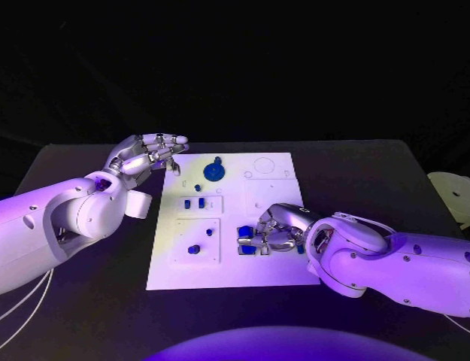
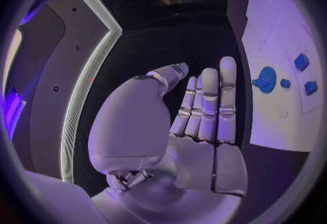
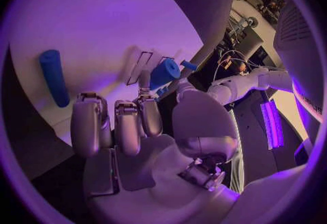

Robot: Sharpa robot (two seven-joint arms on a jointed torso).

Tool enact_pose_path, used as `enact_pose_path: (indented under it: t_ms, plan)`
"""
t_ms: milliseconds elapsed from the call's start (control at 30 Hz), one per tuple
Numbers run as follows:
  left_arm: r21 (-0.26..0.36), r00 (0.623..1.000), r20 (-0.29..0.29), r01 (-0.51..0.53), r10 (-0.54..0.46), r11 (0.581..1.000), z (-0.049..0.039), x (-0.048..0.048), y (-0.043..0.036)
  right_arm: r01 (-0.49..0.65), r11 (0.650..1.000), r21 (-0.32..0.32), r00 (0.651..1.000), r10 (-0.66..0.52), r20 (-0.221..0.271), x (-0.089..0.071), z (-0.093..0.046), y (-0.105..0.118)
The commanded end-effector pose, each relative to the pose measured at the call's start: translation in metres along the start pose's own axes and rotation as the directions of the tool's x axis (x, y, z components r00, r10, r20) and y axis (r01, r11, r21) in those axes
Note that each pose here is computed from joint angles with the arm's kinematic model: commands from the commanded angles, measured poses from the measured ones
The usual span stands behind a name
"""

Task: Assemble the parts on the task board

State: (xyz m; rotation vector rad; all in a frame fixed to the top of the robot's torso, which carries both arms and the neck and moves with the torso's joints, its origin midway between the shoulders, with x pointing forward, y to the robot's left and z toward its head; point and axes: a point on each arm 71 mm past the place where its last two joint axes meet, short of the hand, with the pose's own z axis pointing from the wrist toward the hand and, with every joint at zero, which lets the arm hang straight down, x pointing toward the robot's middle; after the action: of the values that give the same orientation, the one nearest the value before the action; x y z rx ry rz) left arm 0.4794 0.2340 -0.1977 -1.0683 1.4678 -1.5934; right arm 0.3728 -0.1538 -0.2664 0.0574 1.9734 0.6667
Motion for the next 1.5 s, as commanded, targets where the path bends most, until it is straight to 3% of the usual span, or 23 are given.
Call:
enact_pose_path:
  t_ms: [33, 400, 700, 1333, 1500]
  plan:
    - [0.003, 1.000, -0.020, 0.006, -0.006, 1.000, 0.0003, 0.0026, -0.0006, 0.035, 0.999, -0.014, 0.999, -0.035, -0.002, 0.001, -0.001, 0.002]
    - [0.003, 1.000, -0.018, 0.005, -0.005, 1.000, -0.0002, 0.0017, -0.0006, 0.041, 0.998, -0.038, 0.999, -0.041, 0.014, 0.000, -0.007, 0.005]
    - [0.002, 1.000, -0.016, 0.005, -0.005, 1.000, -0.0005, 0.0008, -0.0006, 0.056, 0.997, -0.051, 0.998, -0.056, -0.001, -0.001, -0.013, 0.003]
    - [0.001, 1.000, -0.016, 0.005, -0.005, 1.000, -0.0004, 0.0009, -0.0004, 0.082, 0.996, -0.024, 0.997, -0.082, -0.003, -0.001, -0.010, -0.004]
    - [0.000, 1.000, -0.017, 0.005, -0.005, 1.000, -0.0005, 0.0008, -0.0004, 0.074, 0.997, -0.031, 0.997, -0.073, 0.024, -0.004, -0.012, -0.005]
